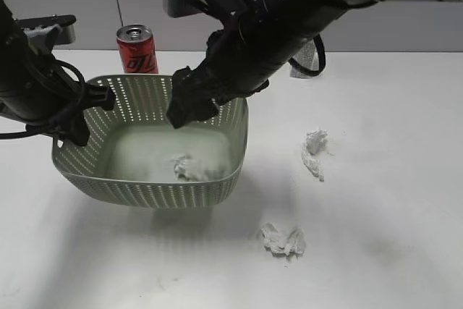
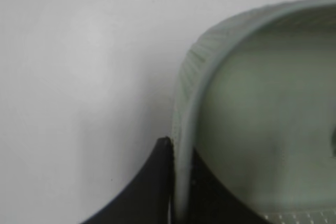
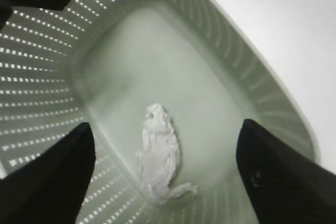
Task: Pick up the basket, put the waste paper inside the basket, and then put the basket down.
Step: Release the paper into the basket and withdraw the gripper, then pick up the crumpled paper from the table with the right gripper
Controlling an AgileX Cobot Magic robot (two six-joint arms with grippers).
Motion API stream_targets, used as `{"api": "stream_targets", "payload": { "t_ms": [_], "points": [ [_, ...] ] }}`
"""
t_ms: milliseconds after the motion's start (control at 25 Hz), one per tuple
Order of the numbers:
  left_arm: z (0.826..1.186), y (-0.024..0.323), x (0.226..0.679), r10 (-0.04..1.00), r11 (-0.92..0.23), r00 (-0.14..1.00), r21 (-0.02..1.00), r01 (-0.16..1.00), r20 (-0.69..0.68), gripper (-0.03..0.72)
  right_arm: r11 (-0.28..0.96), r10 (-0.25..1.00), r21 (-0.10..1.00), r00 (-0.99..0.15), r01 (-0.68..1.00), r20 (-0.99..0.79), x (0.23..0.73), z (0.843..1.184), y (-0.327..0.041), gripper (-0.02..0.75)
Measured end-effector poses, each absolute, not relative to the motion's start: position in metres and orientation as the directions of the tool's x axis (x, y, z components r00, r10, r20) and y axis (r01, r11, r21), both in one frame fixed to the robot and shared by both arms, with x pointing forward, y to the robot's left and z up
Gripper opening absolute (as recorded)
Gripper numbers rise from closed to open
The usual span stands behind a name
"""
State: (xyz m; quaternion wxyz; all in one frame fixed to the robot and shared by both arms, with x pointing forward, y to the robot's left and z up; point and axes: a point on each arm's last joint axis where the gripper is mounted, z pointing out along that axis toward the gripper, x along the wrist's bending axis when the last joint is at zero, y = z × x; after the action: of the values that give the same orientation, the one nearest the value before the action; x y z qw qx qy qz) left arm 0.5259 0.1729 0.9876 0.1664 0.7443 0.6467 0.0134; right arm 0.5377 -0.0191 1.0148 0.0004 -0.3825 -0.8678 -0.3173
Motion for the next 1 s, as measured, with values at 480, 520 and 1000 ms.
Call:
{"api": "stream_targets", "payload": {
  "t_ms": [480, 520, 1000],
  "points": [
    [0.987, 0.173, 0.526, 0.967, -0.106, 0.161, 0.266, 0.958, -0.196, 0.0, 0.308, 0.896, 0.522, -0.427, 0.796, 0.123, 0.604, 1.027, -0.129, 0.603],
    [0.987, 0.173, 0.526, 0.967, -0.106, 0.161, 0.266, 0.958, -0.196, 0.0, 0.297, 0.905, 0.507, -0.409, 0.809, 0.122, 0.607, 1.02, -0.136, 0.587],
    [0.987, 0.173, 0.526, 0.967, -0.106, 0.161, 0.266, 0.958, -0.196, 0.0, 0.25, 0.945, 0.316, -0.302, 0.915, 0.126, 0.627, 0.903, -0.145, 0.552]
  ]
}}
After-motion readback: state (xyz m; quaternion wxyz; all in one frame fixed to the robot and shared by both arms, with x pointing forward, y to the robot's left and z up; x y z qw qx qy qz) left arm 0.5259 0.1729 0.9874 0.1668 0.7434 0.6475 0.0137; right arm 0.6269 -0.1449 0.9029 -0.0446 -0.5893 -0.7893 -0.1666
